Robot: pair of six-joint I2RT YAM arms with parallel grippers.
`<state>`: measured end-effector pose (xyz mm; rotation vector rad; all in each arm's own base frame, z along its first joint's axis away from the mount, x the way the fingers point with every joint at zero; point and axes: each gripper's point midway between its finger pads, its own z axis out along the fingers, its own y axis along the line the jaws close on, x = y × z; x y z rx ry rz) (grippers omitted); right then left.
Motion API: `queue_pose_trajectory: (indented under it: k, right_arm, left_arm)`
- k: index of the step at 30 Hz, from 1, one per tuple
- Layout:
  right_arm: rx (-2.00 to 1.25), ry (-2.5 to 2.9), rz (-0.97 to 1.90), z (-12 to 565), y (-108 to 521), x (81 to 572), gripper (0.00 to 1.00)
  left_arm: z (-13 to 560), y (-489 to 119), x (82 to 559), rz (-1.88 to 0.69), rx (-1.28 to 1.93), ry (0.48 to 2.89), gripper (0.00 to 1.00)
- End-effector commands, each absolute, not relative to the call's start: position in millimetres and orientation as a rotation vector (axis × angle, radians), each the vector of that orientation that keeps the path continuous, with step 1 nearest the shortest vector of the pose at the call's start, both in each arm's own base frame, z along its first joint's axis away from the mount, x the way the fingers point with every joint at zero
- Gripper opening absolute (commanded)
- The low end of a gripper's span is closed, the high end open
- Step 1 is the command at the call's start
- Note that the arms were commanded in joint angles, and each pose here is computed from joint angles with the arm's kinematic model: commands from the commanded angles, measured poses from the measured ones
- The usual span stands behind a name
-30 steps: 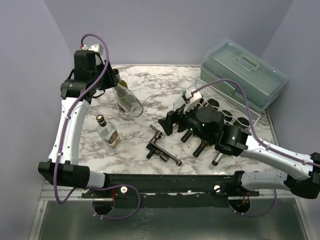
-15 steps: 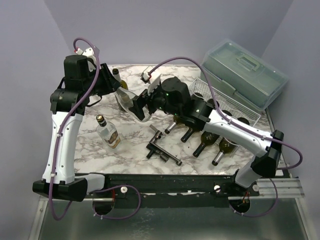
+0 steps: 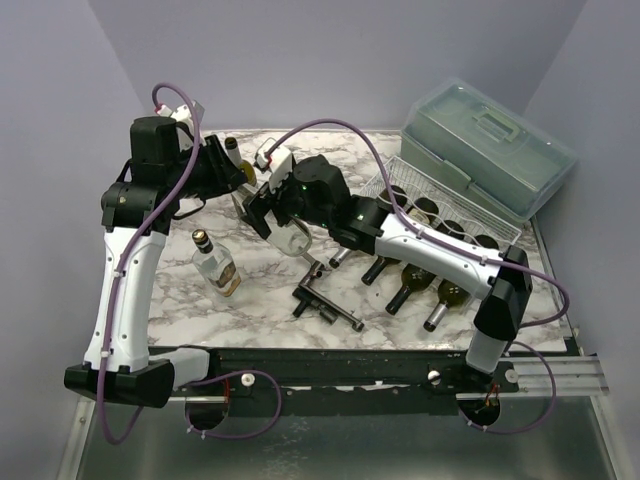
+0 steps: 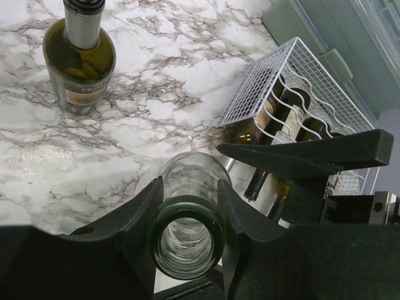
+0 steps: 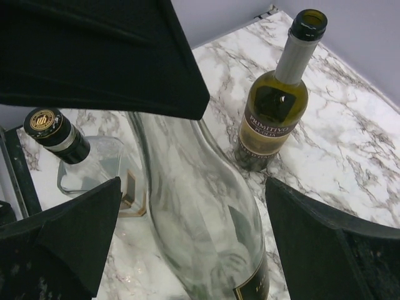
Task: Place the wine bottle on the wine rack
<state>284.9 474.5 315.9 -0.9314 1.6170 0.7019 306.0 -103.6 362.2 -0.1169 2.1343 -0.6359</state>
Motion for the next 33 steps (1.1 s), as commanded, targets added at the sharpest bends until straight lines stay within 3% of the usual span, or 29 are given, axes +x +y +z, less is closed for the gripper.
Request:
queue_pose_trajectory:
  k: [1, 3, 10, 17, 21, 22, 23, 25, 33]
  right_arm:
    - [-0.901, 1.522, 0.691, 329, 486, 299, 1.00]
    - [-0.914, 1.509, 0.695, 322, 491, 300, 0.99]
    - [-0.919, 1.532, 0.673, 306, 501, 308, 0.83]
    - [-0.910, 1.529, 0.640, 295, 504, 313, 0.80]
    - [-0.976, 1.514, 0.640, 290, 509, 308, 0.26]
    - [-0.984, 1.508, 0.636, 290, 508, 307, 0.07]
    - [-0.980, 1.495, 0.634, 292, 506, 307, 0.01]
    - [-0.978, 1.449, 0.633, 299, 504, 305, 0.01]
    - [-0.988, 1.261, 0.705, 331, 495, 283, 0.01]
  left_arm:
    - [410, -118, 293, -0.758, -0.064, 1.966, 0.00]
    - [409, -118, 292, -0.759, -0.067, 1.970, 0.00]
    - [406, -118, 290, -0.769, -0.078, 1.979, 0.00]
    - [407, -119, 288, -0.780, -0.086, 1.981, 0.00]
    - [409, -120, 285, -0.794, -0.092, 1.976, 0.00]
    - [409, -120, 283, -0.797, -0.093, 1.975, 0.00]
    - [411, -120, 282, -0.800, -0.092, 1.971, 0.00]
    - [414, -120, 279, -0.803, -0.093, 1.962, 0.01]
    - [424, -118, 271, -0.797, -0.094, 1.930, 0.38]
